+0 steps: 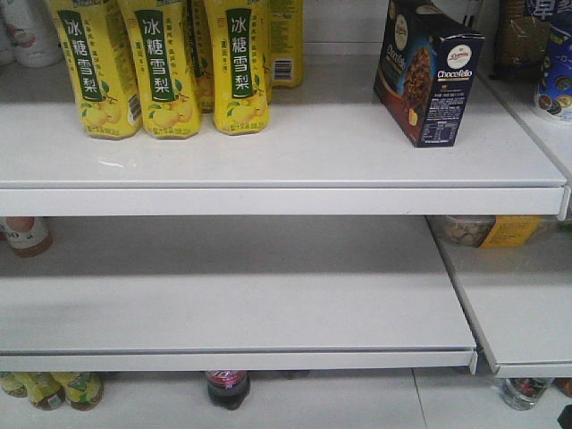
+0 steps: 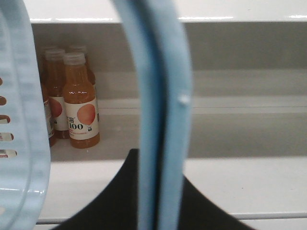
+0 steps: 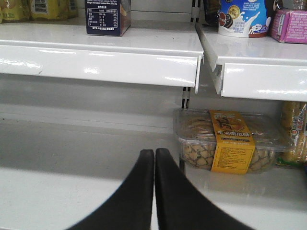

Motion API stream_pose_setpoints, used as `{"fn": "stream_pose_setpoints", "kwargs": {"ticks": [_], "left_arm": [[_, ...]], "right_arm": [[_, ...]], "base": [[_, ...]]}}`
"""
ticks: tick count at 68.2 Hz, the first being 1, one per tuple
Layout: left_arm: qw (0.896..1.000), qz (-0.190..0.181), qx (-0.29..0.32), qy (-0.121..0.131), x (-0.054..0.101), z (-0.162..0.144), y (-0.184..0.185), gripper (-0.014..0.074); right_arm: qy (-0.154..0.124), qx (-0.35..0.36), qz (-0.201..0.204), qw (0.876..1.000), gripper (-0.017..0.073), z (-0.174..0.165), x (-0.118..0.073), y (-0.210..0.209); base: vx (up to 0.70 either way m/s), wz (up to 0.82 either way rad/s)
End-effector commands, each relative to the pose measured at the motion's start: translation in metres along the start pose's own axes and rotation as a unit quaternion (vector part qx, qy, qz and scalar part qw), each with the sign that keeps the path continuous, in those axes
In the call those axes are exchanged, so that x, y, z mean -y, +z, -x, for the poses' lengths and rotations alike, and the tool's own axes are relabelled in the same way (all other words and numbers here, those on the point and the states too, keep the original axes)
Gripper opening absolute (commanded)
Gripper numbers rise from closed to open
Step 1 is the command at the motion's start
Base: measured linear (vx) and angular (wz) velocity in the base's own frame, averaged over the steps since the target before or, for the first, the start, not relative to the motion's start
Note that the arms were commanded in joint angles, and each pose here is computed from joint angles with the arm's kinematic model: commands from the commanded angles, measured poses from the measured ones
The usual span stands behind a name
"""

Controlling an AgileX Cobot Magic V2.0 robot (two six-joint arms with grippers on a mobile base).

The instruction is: Left arm holds basket, right arm returns cookies

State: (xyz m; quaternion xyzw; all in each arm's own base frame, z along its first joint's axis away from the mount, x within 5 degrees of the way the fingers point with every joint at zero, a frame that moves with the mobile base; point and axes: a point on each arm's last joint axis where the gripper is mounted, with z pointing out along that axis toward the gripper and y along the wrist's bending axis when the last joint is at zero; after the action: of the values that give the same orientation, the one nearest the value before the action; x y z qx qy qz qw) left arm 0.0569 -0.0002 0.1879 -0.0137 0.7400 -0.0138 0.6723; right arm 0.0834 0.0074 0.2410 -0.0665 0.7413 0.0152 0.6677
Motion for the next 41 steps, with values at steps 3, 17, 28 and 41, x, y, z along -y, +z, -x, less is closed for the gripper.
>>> {"fn": "stream_pose_setpoints", "kwargs": {"ticks": [3, 17, 28, 41], "left_arm": [[0.999, -0.005, 0.053, 0.008, 0.0005, 0.0056, -0.0013, -0.0006], [0.998, -0.012, 0.054, 0.008, 0.0013, 0.0058, -0.0014, -0.0006], [0.998, -0.012, 0.055, 0.009, 0.0013, 0.0068, -0.0016, -0.0006], [0.998, -0.012, 0.056, 0.009, 0.0013, 0.0073, -0.0015, -0.0006]], "right_arm": [[0.011, 0.010, 0.010, 1.000, -0.0008, 0.0089, -0.0016, -0.0002], [0.011, 0.010, 0.010, 1.000, -0.0008, 0.0089, -0.0016, -0.0002], [0.011, 0.010, 0.010, 1.000, -0.0008, 0.0089, -0.0016, -0.0002], [0.011, 0.010, 0.010, 1.000, -0.0008, 0.0089, -0.0016, -0.0002]], "base": [[0.00, 0.00], [0.00, 0.00], [0.00, 0.00], [0.00, 0.00]]}}
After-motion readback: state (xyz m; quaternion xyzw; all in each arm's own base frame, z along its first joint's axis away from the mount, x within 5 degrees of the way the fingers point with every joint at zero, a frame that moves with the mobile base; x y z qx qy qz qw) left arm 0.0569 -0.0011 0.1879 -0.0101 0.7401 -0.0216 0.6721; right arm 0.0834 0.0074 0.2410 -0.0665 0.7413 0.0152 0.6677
